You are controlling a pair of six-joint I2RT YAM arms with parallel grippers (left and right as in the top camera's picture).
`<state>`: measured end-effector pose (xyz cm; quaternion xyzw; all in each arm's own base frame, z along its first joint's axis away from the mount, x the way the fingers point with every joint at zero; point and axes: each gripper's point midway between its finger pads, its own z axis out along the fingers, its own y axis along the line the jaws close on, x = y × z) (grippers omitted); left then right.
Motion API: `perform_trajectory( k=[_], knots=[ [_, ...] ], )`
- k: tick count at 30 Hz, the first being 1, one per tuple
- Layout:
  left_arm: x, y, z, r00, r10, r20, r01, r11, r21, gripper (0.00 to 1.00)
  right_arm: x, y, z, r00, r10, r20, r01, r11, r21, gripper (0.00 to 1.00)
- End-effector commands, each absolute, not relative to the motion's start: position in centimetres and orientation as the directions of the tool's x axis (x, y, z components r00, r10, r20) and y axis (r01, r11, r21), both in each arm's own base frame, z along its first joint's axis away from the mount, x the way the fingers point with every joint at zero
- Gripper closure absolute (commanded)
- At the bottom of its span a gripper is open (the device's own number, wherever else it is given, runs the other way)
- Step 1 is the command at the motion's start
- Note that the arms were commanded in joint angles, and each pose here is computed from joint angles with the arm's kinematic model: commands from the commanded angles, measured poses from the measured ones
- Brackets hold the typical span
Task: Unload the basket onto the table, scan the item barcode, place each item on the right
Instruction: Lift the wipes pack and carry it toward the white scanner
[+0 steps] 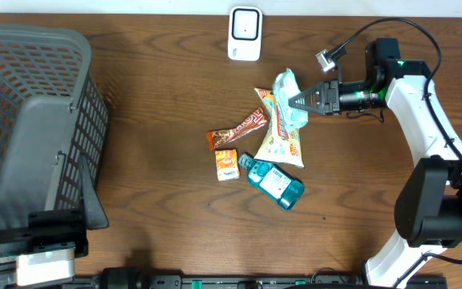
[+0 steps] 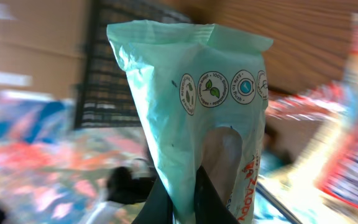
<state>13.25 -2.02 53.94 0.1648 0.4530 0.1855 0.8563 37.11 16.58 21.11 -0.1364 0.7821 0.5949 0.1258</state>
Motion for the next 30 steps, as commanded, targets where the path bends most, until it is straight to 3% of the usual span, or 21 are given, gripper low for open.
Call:
perform_trajectory(
  k=[1,4,6,9,12,14,20,26,30],
  knots=[
    [13.0,-2.2,54.0,0.528,0.477,-0.703,-0.169,0.870,0.463,0.01,36.2,17.7,25.8,-0.914,-0.014,-0.406,-0.406,0.004,0.914,0.99],
    [13.0,-2.2,54.0,0.528,0.477,-0.703,-0.169,0.870,0.463,0.01,36.2,17.8,25.9,-0.915,-0.018,-0.404,-0.404,0.002,0.915,0.99],
    [13.0,-2.2,54.0,0.528,0.477,-0.703,-0.169,0.870,0.464,0.01,36.2,17.8,25.9,-0.876,-0.019,-0.482,-0.482,0.000,0.876,0.99],
    [13.0,-2.2,54.0,0.528,0.477,-0.703,-0.169,0.870,0.463,0.01,36.1,18.0,25.8,-0.764,-0.024,-0.644,-0.645,-0.001,0.765,0.99],
    [13.0,-2.2,54.0,0.528,0.477,-0.703,-0.169,0.870,0.464,0.01,35.8,18.5,25.3,-0.576,-0.048,-0.816,-0.817,-0.004,0.576,0.99],
    [13.0,-2.2,54.0,0.528,0.477,-0.703,-0.169,0.870,0.464,0.01,35.4,19.0,25.8,-0.492,-0.033,-0.870,-0.869,-0.039,0.493,0.99],
    [13.0,-2.3,53.8,0.525,0.475,-0.707,-0.163,0.871,0.464,0.01,33.8,21.8,25.8,-0.427,-0.063,-0.902,-0.895,-0.113,0.431,0.99],
    [11.7,-7.1,53.1,0.637,0.419,-0.647,0.059,0.810,0.583,0.01,32.6,23.6,25.8,-0.381,-0.079,-0.921,-0.906,-0.166,0.389,0.99],
    [11.1,-7.4,53.1,0.649,0.417,-0.636,0.063,0.804,0.591,0.01,32.5,23.8,25.7,-0.373,-0.088,-0.924,-0.909,-0.166,0.383,0.99]
  ],
)
